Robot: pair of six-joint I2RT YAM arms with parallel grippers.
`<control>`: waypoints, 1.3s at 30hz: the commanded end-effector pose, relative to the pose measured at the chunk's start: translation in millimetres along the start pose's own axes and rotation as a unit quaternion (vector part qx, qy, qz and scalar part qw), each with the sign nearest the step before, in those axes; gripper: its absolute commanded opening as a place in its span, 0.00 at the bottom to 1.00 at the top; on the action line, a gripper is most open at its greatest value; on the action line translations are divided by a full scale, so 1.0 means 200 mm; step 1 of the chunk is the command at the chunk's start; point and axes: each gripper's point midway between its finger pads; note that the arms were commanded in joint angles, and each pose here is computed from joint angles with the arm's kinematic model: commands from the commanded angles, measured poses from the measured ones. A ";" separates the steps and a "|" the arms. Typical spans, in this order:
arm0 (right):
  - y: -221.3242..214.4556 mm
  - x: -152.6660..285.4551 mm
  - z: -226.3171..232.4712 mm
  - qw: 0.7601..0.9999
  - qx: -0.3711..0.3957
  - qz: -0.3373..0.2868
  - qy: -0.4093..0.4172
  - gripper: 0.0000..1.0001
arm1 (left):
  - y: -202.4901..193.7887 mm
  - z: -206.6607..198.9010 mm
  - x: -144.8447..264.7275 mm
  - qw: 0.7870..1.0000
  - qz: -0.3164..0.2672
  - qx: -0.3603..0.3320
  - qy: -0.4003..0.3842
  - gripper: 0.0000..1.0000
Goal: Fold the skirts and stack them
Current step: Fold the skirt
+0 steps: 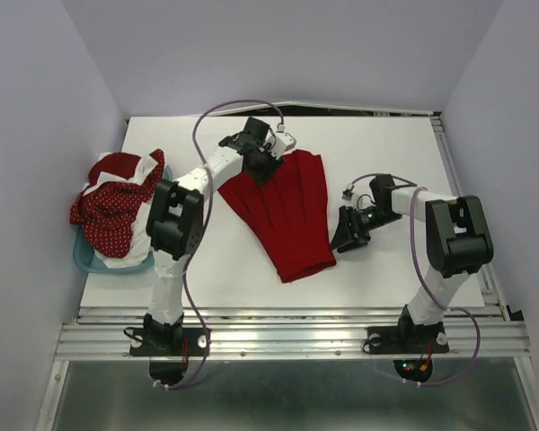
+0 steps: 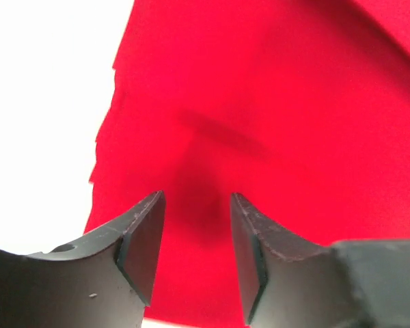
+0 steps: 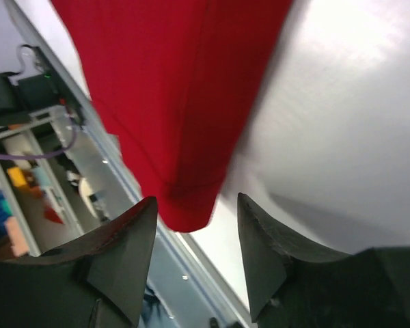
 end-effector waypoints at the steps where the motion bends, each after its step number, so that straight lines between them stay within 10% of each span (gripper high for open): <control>1: 0.02 0.06 0.19 0.998 -0.018 -0.033 0.055 0.56 | 0.31 -0.04 0.72 0.986 -0.157 -0.048 0.030 0.55; 10: 0.04 0.02 0.07 0.997 -0.051 -0.063 -0.014 0.69 | -0.05 -0.63 1.01 0.970 -0.202 -0.132 0.019 0.69; 19: -0.10 -0.09 0.02 0.996 -0.076 -0.045 -0.020 0.65 | -0.24 -0.96 0.85 0.975 -0.183 -0.126 0.003 0.77; 30: -0.09 -0.16 0.03 0.994 -0.112 -0.007 0.014 0.28 | -0.35 -1.52 0.59 0.965 -0.124 -0.232 0.000 0.77; 34: -0.03 -0.14 0.09 0.992 -0.119 -0.010 0.032 0.04 | -0.38 -1.54 0.52 0.964 -0.103 -0.244 0.024 0.77; 39: 0.00 -0.10 0.19 0.990 -0.121 -0.011 0.069 0.01 | -0.37 -1.51 0.46 0.964 -0.096 -0.240 0.063 0.78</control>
Point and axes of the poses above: each gripper's point midway between its finger pads, its own x axis back along the fingers, its own z axis along the line the jaws close on, y = z × x, and after that the axes turned 1 degree about -x, right-handed
